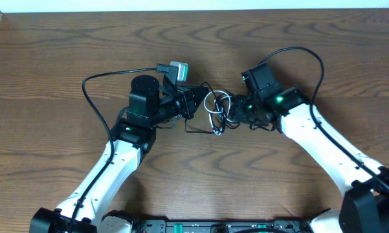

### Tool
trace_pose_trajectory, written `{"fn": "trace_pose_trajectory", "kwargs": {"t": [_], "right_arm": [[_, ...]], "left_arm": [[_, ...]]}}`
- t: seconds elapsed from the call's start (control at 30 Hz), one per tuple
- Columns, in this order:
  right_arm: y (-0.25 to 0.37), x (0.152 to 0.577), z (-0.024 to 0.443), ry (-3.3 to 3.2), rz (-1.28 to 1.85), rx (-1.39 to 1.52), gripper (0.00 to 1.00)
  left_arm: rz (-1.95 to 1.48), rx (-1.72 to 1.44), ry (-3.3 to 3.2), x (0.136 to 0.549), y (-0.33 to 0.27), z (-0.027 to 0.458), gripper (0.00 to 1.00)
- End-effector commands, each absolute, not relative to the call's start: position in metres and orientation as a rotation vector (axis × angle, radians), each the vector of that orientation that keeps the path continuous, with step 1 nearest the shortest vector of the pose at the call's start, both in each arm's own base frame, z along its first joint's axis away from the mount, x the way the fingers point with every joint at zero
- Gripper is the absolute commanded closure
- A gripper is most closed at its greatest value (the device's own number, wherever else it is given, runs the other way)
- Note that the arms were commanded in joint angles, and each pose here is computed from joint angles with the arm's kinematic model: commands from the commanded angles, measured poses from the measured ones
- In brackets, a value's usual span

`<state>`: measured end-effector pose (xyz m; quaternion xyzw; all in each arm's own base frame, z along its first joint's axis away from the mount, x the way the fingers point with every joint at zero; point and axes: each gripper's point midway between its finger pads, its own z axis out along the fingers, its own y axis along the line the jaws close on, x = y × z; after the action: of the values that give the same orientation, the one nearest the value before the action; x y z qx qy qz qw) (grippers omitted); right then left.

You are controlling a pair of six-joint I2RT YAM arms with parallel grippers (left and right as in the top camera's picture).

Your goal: Untangle cables

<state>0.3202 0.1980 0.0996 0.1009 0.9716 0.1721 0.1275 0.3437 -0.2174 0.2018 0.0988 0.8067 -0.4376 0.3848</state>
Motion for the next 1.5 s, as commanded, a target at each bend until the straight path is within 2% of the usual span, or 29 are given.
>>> {"fn": "trace_pose_trajectory", "kwargs": {"t": [0.0,0.4,0.93,1.0,1.03,1.07,1.1,1.13,1.33,1.47], "right_arm": [[0.188,0.325,0.086,2.81,0.38,0.468,0.55],[0.19,0.331,0.05,2.84,0.321,0.597,0.53],[0.206,0.346,0.025,2.822,0.361,0.601,0.51],[0.209,0.346,0.021,2.832,0.371,0.599,0.55],[0.21,0.345,0.021,2.835,0.375,0.597,0.62],[0.21,0.345,0.021,2.835,0.375,0.595,0.76],[0.211,0.345,0.021,2.834,0.377,0.592,0.95],[0.211,0.345,0.021,2.835,0.381,0.591,0.99],[0.206,0.349,0.026,2.819,0.384,0.592,0.99],[0.188,0.364,0.047,2.752,0.411,0.627,0.99]], "left_arm": [[-1.128,0.272,2.007,0.339,-0.218,0.219,0.92],[-1.149,0.292,1.996,0.333,-0.219,0.225,0.92],[-1.192,0.321,2.007,0.325,-0.223,0.225,0.92],[-1.195,0.324,2.005,0.324,-0.223,0.225,0.92],[-1.195,0.324,2.004,0.324,-0.223,0.226,0.92],[-1.194,0.325,2.003,0.324,-0.223,0.226,0.92],[-1.194,0.325,2.002,0.324,-0.223,0.227,0.92],[-1.194,0.325,2.001,0.324,-0.223,0.227,0.92],[-1.179,0.339,2.016,0.322,-0.222,0.223,0.92],[-1.128,0.282,2.089,0.325,-0.214,0.207,0.92]]}}
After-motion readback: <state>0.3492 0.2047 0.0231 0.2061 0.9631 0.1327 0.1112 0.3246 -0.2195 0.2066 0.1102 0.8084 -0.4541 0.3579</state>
